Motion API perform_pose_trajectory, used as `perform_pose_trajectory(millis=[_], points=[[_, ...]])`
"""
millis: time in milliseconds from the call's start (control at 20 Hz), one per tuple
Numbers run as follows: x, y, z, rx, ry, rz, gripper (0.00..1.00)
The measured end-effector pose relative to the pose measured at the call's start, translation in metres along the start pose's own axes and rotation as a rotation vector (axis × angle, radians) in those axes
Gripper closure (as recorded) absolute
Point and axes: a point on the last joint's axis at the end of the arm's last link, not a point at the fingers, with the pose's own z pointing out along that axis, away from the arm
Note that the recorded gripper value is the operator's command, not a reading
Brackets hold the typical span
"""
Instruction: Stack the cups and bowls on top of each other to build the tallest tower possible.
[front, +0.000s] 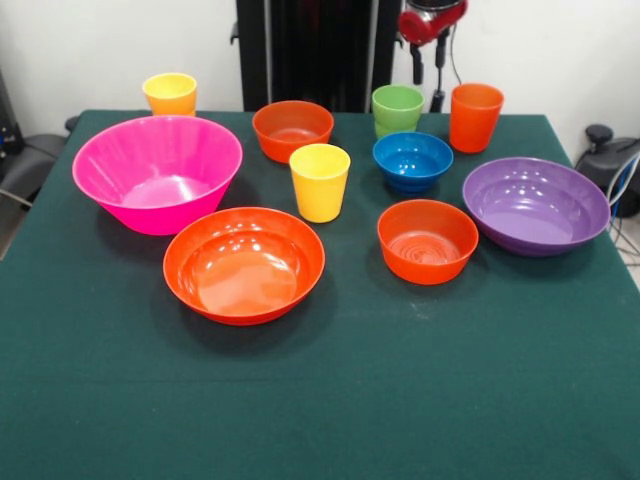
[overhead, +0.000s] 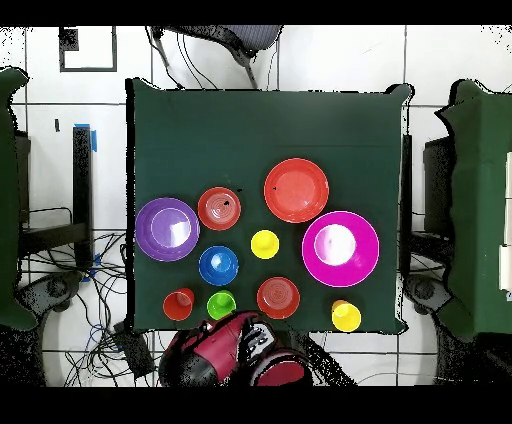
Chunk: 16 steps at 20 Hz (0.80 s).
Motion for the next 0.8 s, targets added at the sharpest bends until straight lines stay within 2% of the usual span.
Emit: perform_pose_trajectory(millis=[150,500,800], points=[[-0.002,-0.004,-0.006,-0.002,0.001,0.005,0.00],[-0.008,-0.007,-0.012,0.022,-0.012,-0.010,0.00],[-0.010,0.001,-0.014,0.041,-0.004,-0.050,0.00]])
